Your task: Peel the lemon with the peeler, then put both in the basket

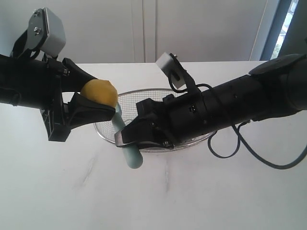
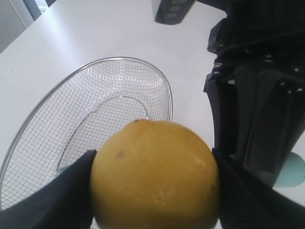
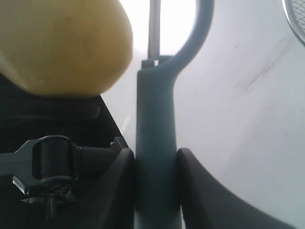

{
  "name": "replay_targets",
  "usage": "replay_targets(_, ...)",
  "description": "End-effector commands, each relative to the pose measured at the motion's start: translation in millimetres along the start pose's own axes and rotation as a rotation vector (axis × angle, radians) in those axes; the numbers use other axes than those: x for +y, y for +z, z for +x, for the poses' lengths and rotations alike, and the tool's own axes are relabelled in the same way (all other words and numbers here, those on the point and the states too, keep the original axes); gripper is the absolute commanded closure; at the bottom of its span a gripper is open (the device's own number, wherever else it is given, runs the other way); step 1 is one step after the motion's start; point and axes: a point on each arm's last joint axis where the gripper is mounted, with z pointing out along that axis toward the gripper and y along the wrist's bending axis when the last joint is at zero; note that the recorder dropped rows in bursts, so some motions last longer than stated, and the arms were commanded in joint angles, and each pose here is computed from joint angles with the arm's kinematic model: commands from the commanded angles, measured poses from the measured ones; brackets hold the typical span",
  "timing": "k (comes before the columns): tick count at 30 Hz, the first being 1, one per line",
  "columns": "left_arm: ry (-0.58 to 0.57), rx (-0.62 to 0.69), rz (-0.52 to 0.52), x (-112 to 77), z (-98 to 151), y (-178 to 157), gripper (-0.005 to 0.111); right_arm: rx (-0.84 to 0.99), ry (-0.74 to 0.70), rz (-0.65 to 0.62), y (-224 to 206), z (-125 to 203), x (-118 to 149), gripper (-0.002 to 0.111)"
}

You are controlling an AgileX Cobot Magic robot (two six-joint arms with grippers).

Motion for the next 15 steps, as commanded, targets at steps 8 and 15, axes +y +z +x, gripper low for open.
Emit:
replay_targets(8,-0.019,-0.024,0.008,-1.9,-2.8,-0.2,0.106,-0.015,0.003,-0.005,0.2,-0.2,0.0,0.108)
replay_targets(15,-0.019,-0.024,0.006,-1.8,-2.8,-0.2,0.106,-0.022,0.004,0.005,0.2,-0.9,-0.9,0.108)
